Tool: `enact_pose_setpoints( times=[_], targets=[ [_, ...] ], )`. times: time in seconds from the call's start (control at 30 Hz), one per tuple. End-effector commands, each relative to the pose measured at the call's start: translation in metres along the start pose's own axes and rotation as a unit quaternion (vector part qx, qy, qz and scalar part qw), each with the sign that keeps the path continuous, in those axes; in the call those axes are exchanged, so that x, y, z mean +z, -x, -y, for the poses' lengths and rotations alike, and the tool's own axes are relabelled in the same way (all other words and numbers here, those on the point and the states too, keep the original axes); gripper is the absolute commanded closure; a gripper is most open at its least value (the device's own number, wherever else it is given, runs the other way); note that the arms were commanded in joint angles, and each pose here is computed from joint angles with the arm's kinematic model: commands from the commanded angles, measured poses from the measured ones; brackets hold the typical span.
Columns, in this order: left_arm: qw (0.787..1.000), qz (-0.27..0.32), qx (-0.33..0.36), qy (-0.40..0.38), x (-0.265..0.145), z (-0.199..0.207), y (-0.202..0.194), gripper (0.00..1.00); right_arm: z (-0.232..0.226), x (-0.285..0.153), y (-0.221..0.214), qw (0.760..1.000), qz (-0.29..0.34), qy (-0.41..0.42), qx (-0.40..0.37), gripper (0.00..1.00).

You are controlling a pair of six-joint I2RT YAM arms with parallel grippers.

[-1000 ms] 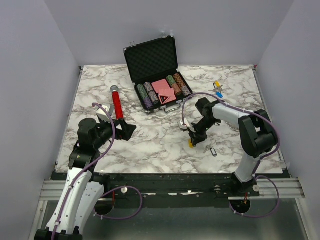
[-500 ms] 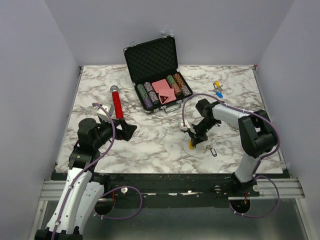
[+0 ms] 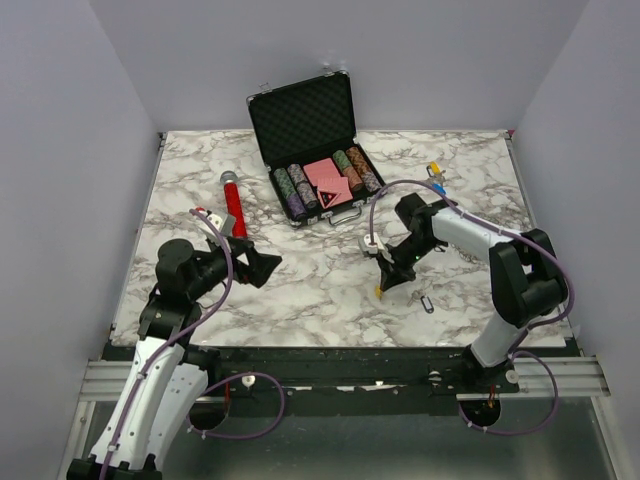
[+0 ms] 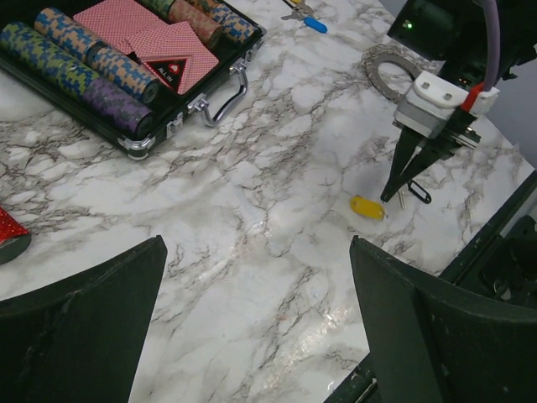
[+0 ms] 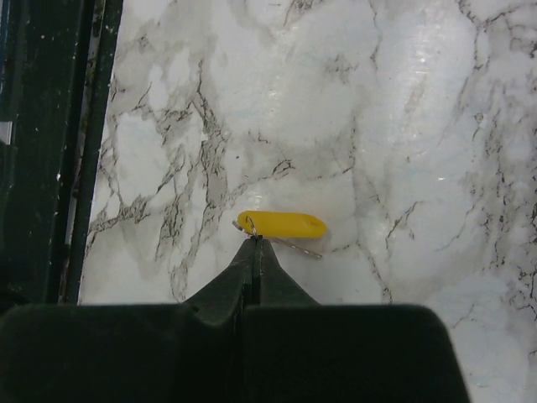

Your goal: Put the keys on the keyring

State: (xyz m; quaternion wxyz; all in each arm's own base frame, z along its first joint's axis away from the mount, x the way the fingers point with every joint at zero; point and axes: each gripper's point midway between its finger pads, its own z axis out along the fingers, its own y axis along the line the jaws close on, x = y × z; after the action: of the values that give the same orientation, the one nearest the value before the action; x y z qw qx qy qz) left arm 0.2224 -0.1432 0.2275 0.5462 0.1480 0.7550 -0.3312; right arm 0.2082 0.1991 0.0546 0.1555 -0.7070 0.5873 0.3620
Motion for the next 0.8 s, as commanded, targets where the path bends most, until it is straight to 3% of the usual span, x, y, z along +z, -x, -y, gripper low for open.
enact_pose_setpoints(
  times=[0.0,0.23,0.77],
  targets=[
    [0.999,0.004,0.015,-0.045,0.001,0.016,-0.001,0.02,0.014,0.001,0.002,0.999,-0.003,-0.040,0.028,0.99],
    [0.999,-0.004,0.013,-0.042,0.003,0.014,-0.004,0.02,0.040,-0.004,-0.019,0.990,-0.048,-0.117,0.065,0.99],
    [0.999,-0.008,0.012,-0.040,0.004,0.013,-0.006,0.02,0.026,0.006,-0.024,0.991,-0.042,-0.087,0.089,0.99]
  ],
)
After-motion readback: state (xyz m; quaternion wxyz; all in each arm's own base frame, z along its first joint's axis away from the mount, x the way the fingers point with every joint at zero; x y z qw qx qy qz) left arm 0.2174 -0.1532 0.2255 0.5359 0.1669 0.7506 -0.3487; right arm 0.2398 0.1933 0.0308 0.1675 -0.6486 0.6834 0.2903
